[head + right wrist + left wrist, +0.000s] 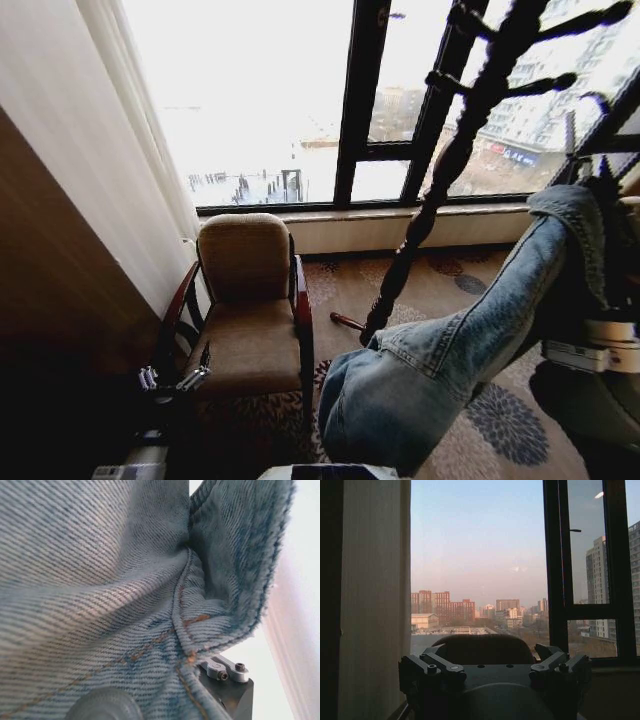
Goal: Pick up the clothes from the bed and hang them on the clothes hanger.
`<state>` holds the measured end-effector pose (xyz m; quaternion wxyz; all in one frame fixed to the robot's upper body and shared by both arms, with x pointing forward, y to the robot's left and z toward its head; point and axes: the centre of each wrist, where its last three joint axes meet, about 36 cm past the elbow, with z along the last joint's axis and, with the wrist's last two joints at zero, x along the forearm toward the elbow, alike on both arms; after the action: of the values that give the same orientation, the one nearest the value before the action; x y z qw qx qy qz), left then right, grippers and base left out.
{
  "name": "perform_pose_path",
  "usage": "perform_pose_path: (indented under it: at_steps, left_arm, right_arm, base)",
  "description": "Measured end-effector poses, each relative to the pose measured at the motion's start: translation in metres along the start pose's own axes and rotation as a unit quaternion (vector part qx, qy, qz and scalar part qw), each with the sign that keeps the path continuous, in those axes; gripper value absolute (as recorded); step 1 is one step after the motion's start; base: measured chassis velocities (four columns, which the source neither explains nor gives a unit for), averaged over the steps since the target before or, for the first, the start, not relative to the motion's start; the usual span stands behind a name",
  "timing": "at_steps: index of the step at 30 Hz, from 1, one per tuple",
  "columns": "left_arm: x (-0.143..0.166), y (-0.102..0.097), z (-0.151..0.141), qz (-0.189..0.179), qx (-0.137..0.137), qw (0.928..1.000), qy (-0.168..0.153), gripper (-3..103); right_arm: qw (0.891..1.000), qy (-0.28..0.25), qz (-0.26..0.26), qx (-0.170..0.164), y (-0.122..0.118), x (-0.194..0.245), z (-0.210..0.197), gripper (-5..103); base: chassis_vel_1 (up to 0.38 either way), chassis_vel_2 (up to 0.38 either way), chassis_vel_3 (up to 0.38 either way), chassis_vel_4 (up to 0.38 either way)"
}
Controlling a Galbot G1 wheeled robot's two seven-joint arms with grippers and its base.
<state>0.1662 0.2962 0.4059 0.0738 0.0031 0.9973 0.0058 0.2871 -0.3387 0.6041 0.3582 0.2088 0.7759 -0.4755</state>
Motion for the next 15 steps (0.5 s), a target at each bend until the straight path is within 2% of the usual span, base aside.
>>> perform_pose_path:
  at_steps: [7, 15]
  left_arm:
    - [-0.0001, 0.0, 0.0, 0.0, 0.0, 1.0, 0.0, 100]
    - [0.0, 0.0, 0.0, 0.0, 0.0, 1.0, 0.0, 100]
  right_arm:
    - [1.0, 0.004, 0.002, 0.002, 0.0, 0.0, -0.0011, 15]
    - [1.0, 0.008, 0.0, -0.002, 0.0028, 0.0019, -0.0023, 15]
  base:
    - [-0.235, 0.229, 0.241, -0.239]
    - [-0.059, 0.057, 0.042, -0.049]
